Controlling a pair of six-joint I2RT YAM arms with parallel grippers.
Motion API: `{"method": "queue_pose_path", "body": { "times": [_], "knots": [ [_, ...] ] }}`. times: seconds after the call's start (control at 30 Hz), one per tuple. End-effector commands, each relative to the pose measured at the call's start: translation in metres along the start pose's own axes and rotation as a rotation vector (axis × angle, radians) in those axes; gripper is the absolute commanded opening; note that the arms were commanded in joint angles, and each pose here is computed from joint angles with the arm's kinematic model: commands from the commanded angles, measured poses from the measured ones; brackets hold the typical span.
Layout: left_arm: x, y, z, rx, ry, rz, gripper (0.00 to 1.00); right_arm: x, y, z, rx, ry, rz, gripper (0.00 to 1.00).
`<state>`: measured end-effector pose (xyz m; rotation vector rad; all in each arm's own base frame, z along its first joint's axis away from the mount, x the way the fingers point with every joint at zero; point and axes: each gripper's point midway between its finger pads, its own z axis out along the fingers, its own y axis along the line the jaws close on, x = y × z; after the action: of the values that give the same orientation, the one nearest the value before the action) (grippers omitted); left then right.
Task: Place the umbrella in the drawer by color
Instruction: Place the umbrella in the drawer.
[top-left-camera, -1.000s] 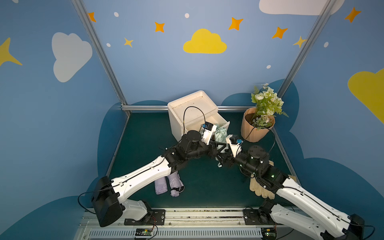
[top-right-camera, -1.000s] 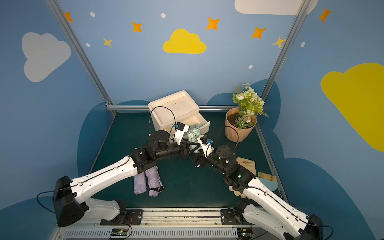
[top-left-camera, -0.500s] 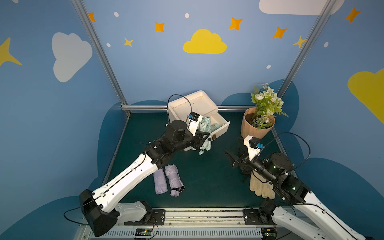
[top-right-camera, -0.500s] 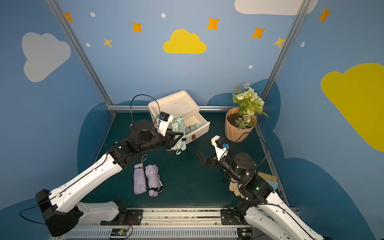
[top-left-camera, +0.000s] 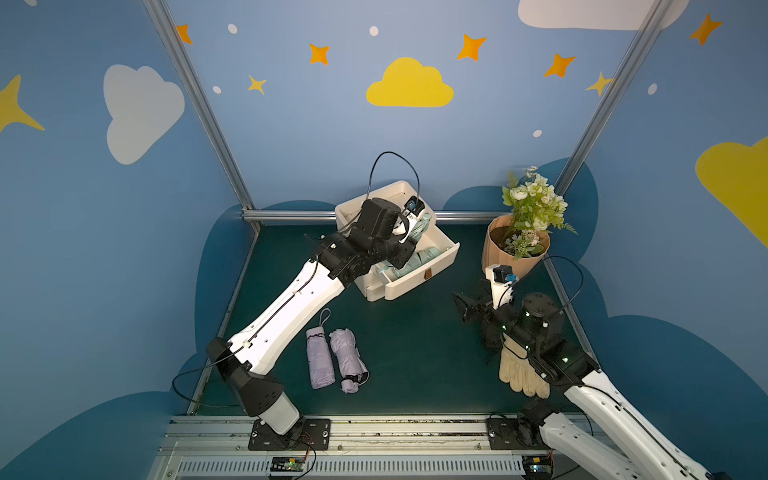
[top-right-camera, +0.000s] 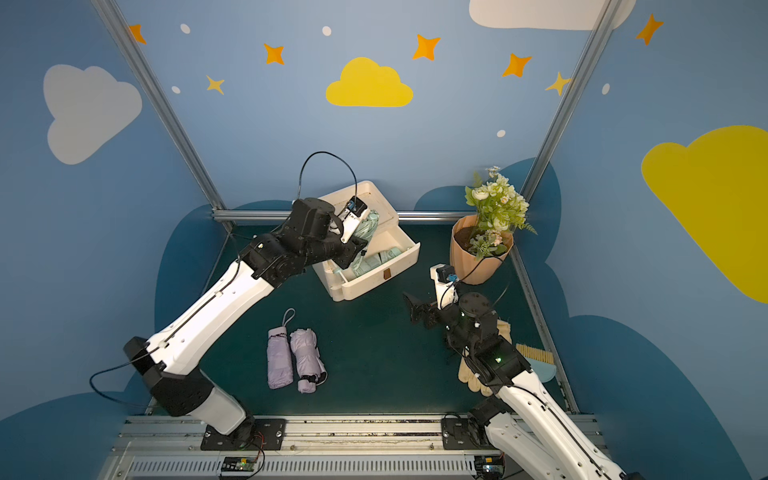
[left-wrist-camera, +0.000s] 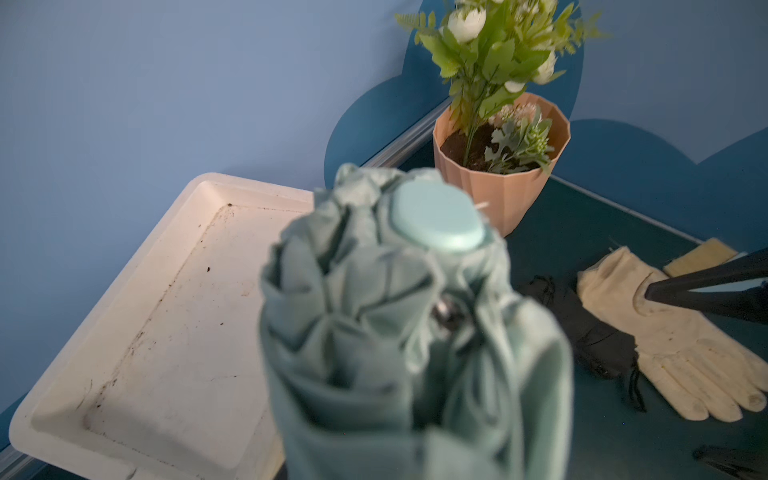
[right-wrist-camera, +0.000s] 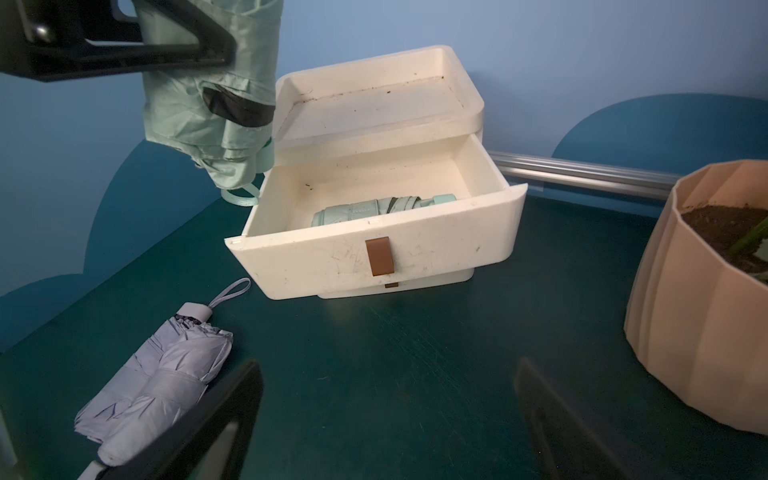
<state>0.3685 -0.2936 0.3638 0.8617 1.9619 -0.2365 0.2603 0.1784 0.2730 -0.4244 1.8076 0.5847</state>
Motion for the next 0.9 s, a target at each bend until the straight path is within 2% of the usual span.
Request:
{"method": "queue_pose_path", "body": {
  "times": [0.0,0.43,0.87],
  "knots": [
    [-0.016,0.008,-0.001,-0.031,-0.015,0.090,0.05,0.010,0.006,0.007,-0.070,0.020,0.085,0.98],
    [-0.054,0.000,0.041,0.030,-0.058,0.116,0.05,0.035,-0.013,0.013,-0.027,0.064,0.125,0.98],
    [-0.006,-0.003,0.079,0.034,0.123,0.190,0.03,0.042,-0.023,0.015,-0.004,0.078,0.148,0.98]
  ]
}}
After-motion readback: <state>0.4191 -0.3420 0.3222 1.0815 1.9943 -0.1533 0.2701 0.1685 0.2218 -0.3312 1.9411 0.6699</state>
